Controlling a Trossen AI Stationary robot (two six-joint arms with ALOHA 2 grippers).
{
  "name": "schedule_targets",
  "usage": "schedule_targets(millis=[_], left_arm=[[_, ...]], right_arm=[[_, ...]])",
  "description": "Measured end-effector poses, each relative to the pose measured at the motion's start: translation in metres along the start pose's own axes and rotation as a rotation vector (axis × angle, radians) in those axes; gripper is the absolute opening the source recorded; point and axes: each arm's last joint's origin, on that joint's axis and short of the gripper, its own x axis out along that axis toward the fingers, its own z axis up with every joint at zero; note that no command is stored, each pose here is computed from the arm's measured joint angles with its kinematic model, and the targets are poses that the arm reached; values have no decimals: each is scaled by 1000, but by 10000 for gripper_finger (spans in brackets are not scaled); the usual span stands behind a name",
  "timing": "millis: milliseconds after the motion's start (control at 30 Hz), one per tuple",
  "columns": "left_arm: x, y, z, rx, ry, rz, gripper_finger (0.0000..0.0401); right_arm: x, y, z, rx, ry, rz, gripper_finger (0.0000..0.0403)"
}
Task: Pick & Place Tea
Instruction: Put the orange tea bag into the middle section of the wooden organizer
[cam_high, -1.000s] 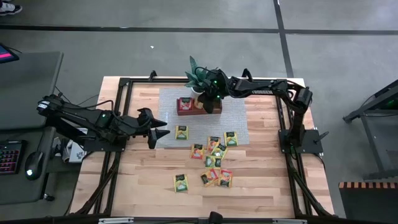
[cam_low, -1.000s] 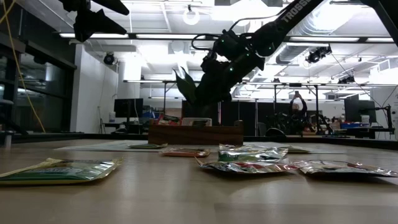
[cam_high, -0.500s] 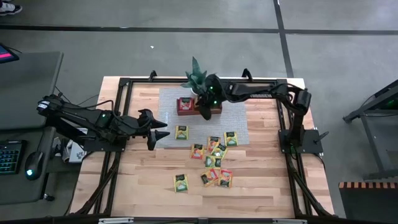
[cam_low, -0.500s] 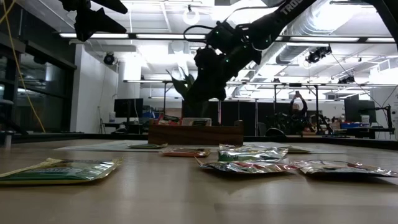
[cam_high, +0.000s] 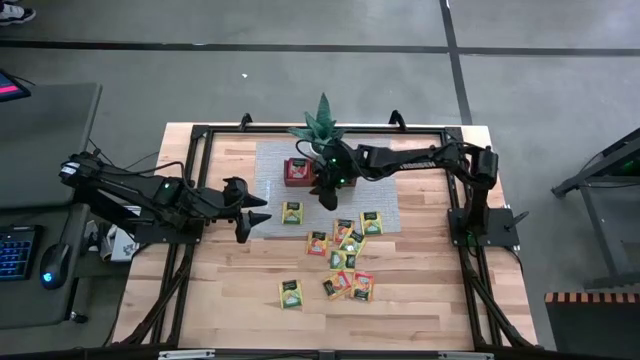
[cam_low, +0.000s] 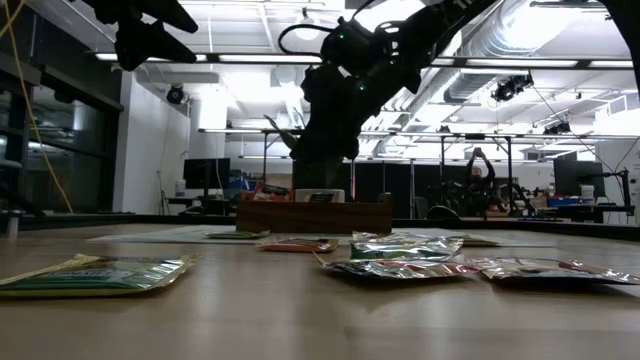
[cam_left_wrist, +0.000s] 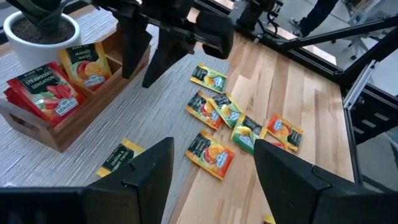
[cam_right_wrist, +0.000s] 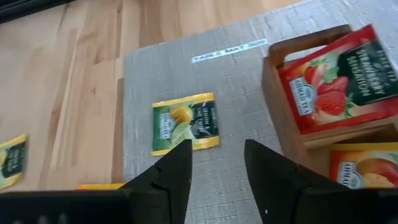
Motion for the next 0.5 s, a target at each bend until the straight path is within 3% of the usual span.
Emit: schedule_targets(millis=[233, 500], left_arm=[[0, 1, -1, 5, 11, 6, 220], [0, 1, -1, 18, 18, 3, 220]], right_arm=[[-6, -1, 2, 39, -8, -20, 142], [-41, 8, 18, 2, -69, -102, 142]])
